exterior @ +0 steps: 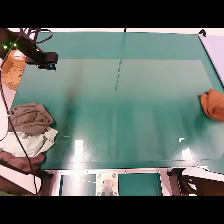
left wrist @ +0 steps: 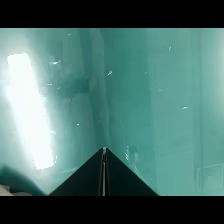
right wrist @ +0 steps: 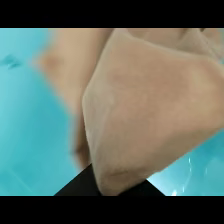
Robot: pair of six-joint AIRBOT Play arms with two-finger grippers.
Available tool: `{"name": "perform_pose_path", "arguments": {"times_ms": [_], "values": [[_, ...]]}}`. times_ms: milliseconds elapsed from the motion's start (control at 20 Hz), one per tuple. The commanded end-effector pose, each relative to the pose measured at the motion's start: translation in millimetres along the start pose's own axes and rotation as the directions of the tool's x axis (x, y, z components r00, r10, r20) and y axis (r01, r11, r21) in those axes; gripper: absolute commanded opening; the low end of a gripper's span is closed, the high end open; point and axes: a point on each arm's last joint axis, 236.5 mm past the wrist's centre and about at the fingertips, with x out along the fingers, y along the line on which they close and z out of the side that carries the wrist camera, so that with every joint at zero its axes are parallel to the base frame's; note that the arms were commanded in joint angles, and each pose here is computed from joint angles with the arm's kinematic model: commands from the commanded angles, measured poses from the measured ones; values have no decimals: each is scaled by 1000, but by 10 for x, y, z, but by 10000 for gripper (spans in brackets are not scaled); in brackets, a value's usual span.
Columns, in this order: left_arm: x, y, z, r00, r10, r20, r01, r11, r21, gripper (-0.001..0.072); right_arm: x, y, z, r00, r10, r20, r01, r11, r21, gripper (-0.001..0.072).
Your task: Fold the shirts.
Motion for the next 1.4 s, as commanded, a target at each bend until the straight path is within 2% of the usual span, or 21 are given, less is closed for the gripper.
{"name": "perform_pose_path", "arguments": {"times_ms": [0, 200, 400, 450, 550, 600, 650, 700, 750, 800, 900, 950, 1050, 1100, 1200, 1350], "values": [[-2, -7, 0, 1000, -2, 0, 2, 1000, 0, 24, 102, -1100, -430, 994, -85, -68, 98, 971, 218, 12], [-2, -14, -8, 1000, -5, -3, 5, 1000, -3, 24, 4, -1535, -560, 988, -134, -80, 152, 934, 322, 12], [0, -13, 2, 1000, -5, 1, 5, 1000, -3, 23, -45, -1761, -652, 971, -210, -111, 234, 923, 304, 28], [0, -13, 4, 1000, -5, 2, 5, 1000, -3, 23, -45, -1764, -657, 971, -211, -113, 236, 923, 304, 171], [-2, -12, 6, 1000, -4, 3, 4, 1000, 0, 23, -159, -1846, -668, 957, -255, -141, 286, 911, 297, 256], [-4, -3, 29, 1000, 0, 13, 0, 1000, 1, 23, -299, -1948, -705, 934, -308, -181, 351, 885, 304, 367], [-11, 17, 77, 999, 8, 34, -8, 1000, 3, 23, -454, -2032, -754, 907, -356, -226, 414, 853, 319, 434], [-23, 42, 148, 998, 20, 65, -21, 1000, 10, 23, -594, -2068, -800, 885, -382, -266, 458, 821, 342, 444], [-47, 42, 213, 995, 22, 93, -24, 1000, 13, 23, -689, -2022, -829, 879, -375, -296, 468, 801, 373, 427], [-91, 37, 265, 993, 24, 120, -28, 999, 32, 23, -718, -1914, -822, 886, -352, -302, 452, 801, 392, 339], [-261, 4, 307, 986, 26, 164, -34, 998, 44, 22, -649, -1428, -649, 936, -264, -233, 335, 871, 359, 56], [-375, -13, 301, 983, 30, 181, -40, 998, 51, 22, -592, -1051, -505, 963, -205, -173, 250, 920, 302, 15], [-584, -7, 212, 981, 56, 187, -66, 996, 52, 22, -509, -110, -272, 997, -50, -56, 57, 989, 138, 14], [-638, -30, 145, 982, 53, 179, -63, 997, 53, 22, -491, 417, -287, 999, 33, -33, -32, 999, 31, 14], [-627, -86, -95, 991, 34, 132, -41, 998, 46, 22, -466, 1232, -603, 991, 113, -72, -124, 976, -178, 13], [-387, -122, -721, 1000, 11, 20, -11, 1000, 12, 22, -397, 1873, -1527, 970, 132, -202, -206, 888, -411, 13]]}}
